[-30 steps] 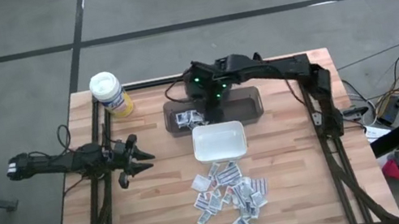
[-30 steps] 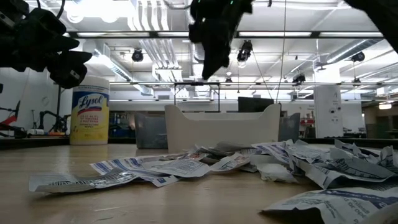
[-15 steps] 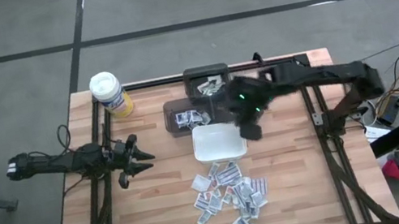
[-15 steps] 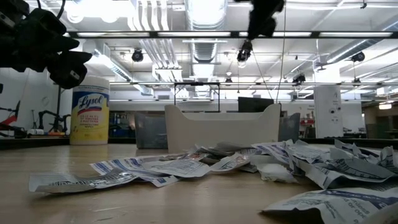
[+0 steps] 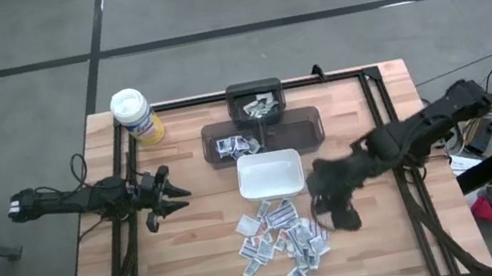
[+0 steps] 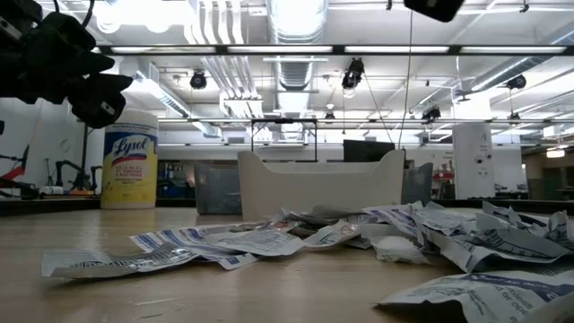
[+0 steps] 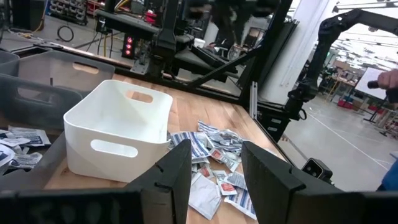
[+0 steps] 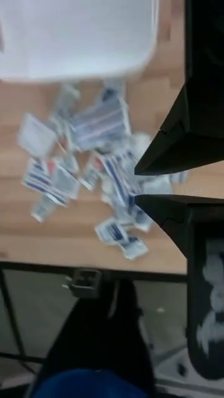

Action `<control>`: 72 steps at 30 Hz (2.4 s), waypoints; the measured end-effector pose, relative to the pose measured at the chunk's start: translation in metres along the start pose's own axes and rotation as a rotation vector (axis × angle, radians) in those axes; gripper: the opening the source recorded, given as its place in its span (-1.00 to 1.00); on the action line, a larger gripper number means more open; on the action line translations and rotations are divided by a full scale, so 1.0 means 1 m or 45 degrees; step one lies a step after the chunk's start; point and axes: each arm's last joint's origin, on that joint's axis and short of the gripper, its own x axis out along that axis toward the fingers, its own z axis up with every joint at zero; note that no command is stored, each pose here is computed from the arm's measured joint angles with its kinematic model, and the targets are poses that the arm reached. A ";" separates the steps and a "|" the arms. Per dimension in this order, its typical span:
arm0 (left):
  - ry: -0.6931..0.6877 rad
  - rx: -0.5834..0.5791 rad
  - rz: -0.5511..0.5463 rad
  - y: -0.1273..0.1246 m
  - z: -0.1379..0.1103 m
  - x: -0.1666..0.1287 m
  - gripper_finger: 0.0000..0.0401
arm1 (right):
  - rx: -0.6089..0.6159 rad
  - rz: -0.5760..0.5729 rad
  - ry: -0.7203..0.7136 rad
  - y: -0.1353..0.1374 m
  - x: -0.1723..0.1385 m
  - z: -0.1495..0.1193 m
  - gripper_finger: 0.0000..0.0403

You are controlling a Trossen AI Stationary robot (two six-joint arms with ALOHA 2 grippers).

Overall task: Pick & Place First Aid Supplies
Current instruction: Put the alcohol pad into the left black bin

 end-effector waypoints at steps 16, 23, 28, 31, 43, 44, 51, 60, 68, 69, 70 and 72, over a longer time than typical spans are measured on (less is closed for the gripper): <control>0.000 0.000 0.000 0.000 0.000 0.000 -0.32 | -0.250 -0.040 0.375 0.048 0.087 -0.042 -0.73; 0.000 0.000 0.000 0.000 0.000 0.000 -0.32 | -0.293 -0.097 0.493 0.048 0.120 -0.054 -0.68; 0.000 0.000 0.000 0.000 0.000 0.000 -0.32 | -0.303 -0.122 0.537 0.045 0.132 -0.057 -0.59; 0.000 0.000 0.000 0.000 0.000 0.000 -0.32 | -0.304 -0.129 0.548 0.044 0.136 -0.058 -0.51; 0.000 0.000 0.000 0.000 0.000 0.000 -0.32 | -0.380 -0.130 0.589 0.043 0.160 -0.065 -0.33; 0.000 0.000 0.000 0.000 0.000 0.000 -0.32 | -0.388 -0.130 0.590 0.043 0.162 -0.066 -0.34; 0.004 0.000 0.002 0.000 0.000 0.000 -0.32 | -0.404 -0.177 0.561 0.040 0.172 -0.066 -0.36; 0.006 0.000 0.002 0.000 0.000 0.000 -0.32 | -0.381 -0.193 0.544 0.041 0.173 -0.066 -0.33; 0.004 0.000 0.001 0.000 0.000 0.000 -0.32 | -0.332 -0.203 0.535 0.048 0.172 -0.072 -0.33; 0.003 0.000 0.001 0.000 0.000 0.000 -0.32 | -0.329 -0.207 0.531 0.050 0.172 -0.073 -0.33; 0.003 0.000 0.001 0.000 0.000 0.000 -0.32 | -0.328 -0.217 0.525 0.051 0.172 -0.074 -0.33; 0.003 0.000 0.001 0.000 0.000 0.000 -0.32 | -0.331 -0.222 0.517 0.052 0.172 -0.075 -0.34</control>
